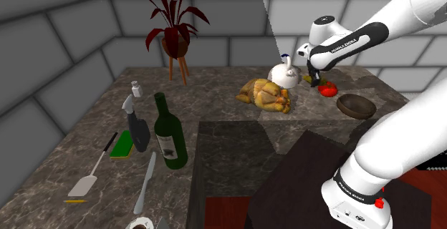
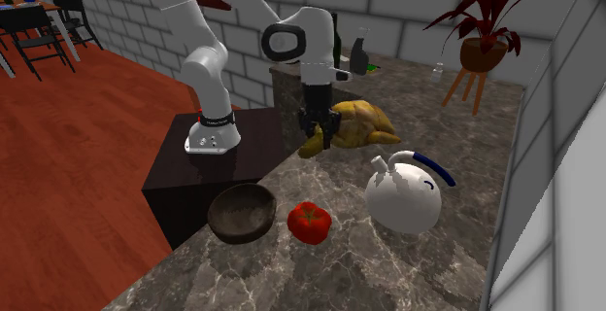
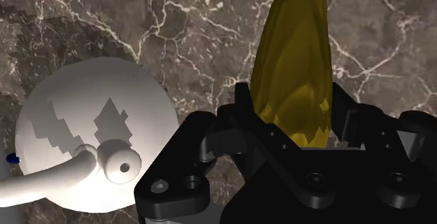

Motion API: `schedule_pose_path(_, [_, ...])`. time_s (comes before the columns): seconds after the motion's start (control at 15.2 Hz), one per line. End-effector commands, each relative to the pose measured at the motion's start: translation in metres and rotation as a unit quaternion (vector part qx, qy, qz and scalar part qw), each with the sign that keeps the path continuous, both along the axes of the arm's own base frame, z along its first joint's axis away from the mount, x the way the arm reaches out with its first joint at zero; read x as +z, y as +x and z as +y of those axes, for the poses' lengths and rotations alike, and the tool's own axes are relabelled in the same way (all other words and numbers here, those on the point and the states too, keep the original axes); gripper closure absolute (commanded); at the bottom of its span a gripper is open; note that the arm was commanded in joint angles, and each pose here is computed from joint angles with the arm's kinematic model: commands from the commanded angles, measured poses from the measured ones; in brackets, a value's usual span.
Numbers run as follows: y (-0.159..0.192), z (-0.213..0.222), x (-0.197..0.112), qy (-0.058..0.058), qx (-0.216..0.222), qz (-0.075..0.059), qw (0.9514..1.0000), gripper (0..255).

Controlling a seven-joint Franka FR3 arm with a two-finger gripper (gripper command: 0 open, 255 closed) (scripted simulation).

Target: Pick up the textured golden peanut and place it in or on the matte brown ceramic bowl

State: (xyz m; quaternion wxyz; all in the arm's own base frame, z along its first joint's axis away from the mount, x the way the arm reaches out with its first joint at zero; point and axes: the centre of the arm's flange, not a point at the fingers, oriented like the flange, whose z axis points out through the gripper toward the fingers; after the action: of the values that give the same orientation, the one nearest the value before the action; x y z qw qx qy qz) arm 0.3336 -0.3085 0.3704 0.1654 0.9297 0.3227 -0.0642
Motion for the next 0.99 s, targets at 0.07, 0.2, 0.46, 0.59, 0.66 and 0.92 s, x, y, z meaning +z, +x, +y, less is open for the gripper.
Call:
schedule_pose_path(0.07, [-0.035,-0.017,0.0,0.0,0.001,0.0,1.0,255])
schedule_pose_path(0.2, [-0.058,-0.029,0.0,0.0,0.001,0.0,1.0,255])
schedule_pose_path(0.46, [-0.105,-0.055,-0.001,0.0,0.001,0.0,1.0,255])
schedule_pose_path(0.59, [-0.128,-0.067,-0.001,0.0,0.001,0.0,1.0,255])
schedule_pose_path(0.66, [-0.139,-0.074,-0.001,0.0,0.001,0.0,1.0,255])
schedule_pose_path(0.92, [-0.186,-0.099,-0.001,0.0,0.001,0.0,1.0,255])
